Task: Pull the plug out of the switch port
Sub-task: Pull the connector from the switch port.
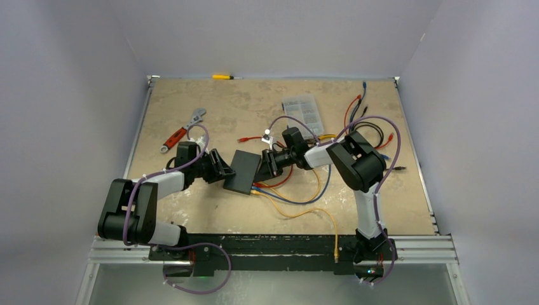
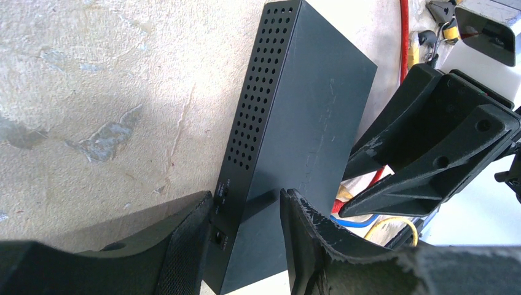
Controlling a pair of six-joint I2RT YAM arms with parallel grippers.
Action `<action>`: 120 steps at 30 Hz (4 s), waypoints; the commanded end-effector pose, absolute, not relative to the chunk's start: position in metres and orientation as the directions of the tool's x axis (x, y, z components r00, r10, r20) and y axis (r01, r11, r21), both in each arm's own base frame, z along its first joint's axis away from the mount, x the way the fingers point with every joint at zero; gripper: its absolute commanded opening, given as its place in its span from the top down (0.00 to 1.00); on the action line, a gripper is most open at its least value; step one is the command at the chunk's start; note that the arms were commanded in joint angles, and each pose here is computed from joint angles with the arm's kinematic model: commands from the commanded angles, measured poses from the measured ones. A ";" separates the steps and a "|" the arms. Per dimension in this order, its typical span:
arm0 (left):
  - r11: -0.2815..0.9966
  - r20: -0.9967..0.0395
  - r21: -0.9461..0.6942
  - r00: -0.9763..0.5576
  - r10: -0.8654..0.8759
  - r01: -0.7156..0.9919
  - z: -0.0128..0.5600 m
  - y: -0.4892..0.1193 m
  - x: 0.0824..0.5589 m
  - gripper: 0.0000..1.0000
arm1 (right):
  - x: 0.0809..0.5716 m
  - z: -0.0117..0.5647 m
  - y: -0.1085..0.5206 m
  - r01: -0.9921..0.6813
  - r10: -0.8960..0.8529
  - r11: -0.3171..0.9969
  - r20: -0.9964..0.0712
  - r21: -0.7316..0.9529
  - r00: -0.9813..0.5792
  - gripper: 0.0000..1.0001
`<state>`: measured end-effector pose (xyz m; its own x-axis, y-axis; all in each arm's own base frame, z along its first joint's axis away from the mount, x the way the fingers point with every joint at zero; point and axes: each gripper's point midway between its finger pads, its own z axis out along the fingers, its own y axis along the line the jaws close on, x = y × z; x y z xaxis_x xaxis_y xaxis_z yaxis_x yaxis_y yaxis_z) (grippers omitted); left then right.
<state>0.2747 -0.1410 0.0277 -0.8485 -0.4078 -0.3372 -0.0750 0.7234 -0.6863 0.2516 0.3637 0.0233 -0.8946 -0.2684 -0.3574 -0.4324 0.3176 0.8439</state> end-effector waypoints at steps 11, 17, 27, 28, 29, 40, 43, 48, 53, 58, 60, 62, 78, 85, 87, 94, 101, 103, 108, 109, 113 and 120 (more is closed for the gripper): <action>0.759 -0.316 -0.642 -0.867 -0.386 -0.104 0.010 -0.135 0.265 0.55 | 0.247 -0.030 0.352 -0.397 -0.278 0.474 -0.294 0.786 -0.915 0.70; 0.761 -0.313 -0.640 -0.868 -0.385 -0.107 0.009 -0.135 0.265 0.55 | 0.248 -0.029 0.353 -0.396 -0.275 0.465 -0.297 0.792 -0.915 0.79; 0.788 -0.280 -0.593 -0.875 -0.395 -0.165 -0.006 -0.126 0.260 0.56 | 0.248 -0.031 0.351 -0.403 -0.283 0.478 -0.297 0.781 -0.912 0.97; 0.790 -0.280 -0.589 -0.874 -0.397 -0.170 -0.006 -0.125 0.260 0.56 | 0.247 -0.032 0.350 -0.402 -0.285 0.480 -0.295 0.779 -0.912 0.99; 0.793 -0.281 -0.584 -0.873 -0.399 -0.175 -0.007 -0.124 0.260 0.56 | 0.247 -0.032 0.350 -0.402 -0.285 0.482 -0.295 0.778 -0.912 1.00; 0.820 -0.280 -0.524 -0.863 -0.420 -0.229 -0.013 -0.112 0.259 0.69 | 0.245 -0.032 0.346 -0.413 -0.299 0.496 -0.296 0.764 -0.907 1.00; 0.823 -0.270 -0.513 -0.864 -0.424 -0.243 -0.016 -0.109 0.255 0.71 | 0.246 -0.032 0.344 -0.420 -0.303 0.504 -0.301 0.755 -0.904 1.00; 0.823 -0.266 -0.507 -0.862 -0.431 -0.255 -0.018 -0.107 0.254 0.74 | 0.244 -0.034 0.340 -0.422 -0.310 0.520 -0.296 0.743 -0.903 1.00; 0.826 -0.266 -0.500 -0.861 -0.433 -0.261 -0.019 -0.105 0.253 0.76 | 0.242 -0.034 0.337 -0.423 -0.312 0.526 -0.295 0.738 -0.903 1.00; 0.834 -0.261 -0.480 -0.863 -0.433 -0.273 -0.020 -0.102 0.251 0.78 | 0.240 -0.034 0.336 -0.422 -0.315 0.530 -0.292 0.735 -0.903 1.00; 0.836 -0.261 -0.474 -0.862 -0.434 -0.277 -0.021 -0.101 0.251 0.79 | 0.239 -0.035 0.335 -0.423 -0.318 0.533 -0.290 0.733 -0.903 1.00; 0.837 -0.262 -0.471 -0.862 -0.435 -0.279 -0.022 -0.100 0.250 0.79 | 0.238 -0.035 0.334 -0.425 -0.321 0.533 -0.289 0.732 -0.902 1.00; 0.838 -0.255 -0.463 -0.862 -0.439 -0.290 -0.027 -0.098 0.248 0.81 | 0.239 -0.032 0.324 -0.430 -0.318 0.564 -0.296 0.705 -0.901 1.00; 0.835 -0.249 -0.467 -0.863 -0.439 -0.290 -0.028 -0.099 0.247 0.82 | 0.240 -0.034 0.317 -0.428 -0.314 0.577 -0.294 0.696 -0.903 1.00; 0.836 -0.249 -0.466 -0.863 -0.438 -0.290 -0.028 -0.099 0.246 0.82 | 0.240 -0.033 0.316 -0.430 -0.314 0.579 -0.298 0.693 -0.902 1.00; 0.834 -0.249 -0.469 -0.863 -0.440 -0.290 -0.028 -0.099 0.247 0.83 | 0.243 -0.029 0.311 -0.432 -0.304 0.585 -0.308 0.686 -0.902 1.00; 0.835 -0.248 -0.464 -0.862 -0.441 -0.294 -0.030 -0.098 0.245 0.83 | 0.244 -0.030 0.307 -0.434 -0.307 0.594 -0.308 0.677 -0.901 1.00; 0.835 -0.247 -0.464 -0.863 -0.442 -0.295 -0.030 -0.098 0.245 0.83 | 0.243 -0.031 0.306 -0.431 -0.307 0.597 -0.304 0.676 -0.902 1.00; 0.836 -0.247 -0.462 -0.862 -0.442 -0.297 -0.031 -0.098 0.245 0.84 | 0.243 -0.029 0.302 -0.437 -0.310 0.593 -0.309 0.676 -0.899 1.00; 0.835 -0.246 -0.462 -0.862 -0.443 -0.297 -0.030 -0.098 0.245 0.84 | 0.243 -0.028 0.302 -0.438 -0.312 0.591 -0.309 0.677 -0.898 1.00; 0.835 -0.247 -0.462 -0.861 -0.444 -0.298 -0.030 -0.097 0.245 0.84 | 0.241 -0.026 0.300 -0.445 -0.322 0.584 -0.310 0.679 -0.895 1.00; 0.835 -0.246 -0.461 -0.861 -0.446 -0.301 -0.031 -0.097 0.246 0.84 | 0.238 -0.026 0.298 -0.446 -0.332 0.578 -0.302 0.684 -0.893 1.00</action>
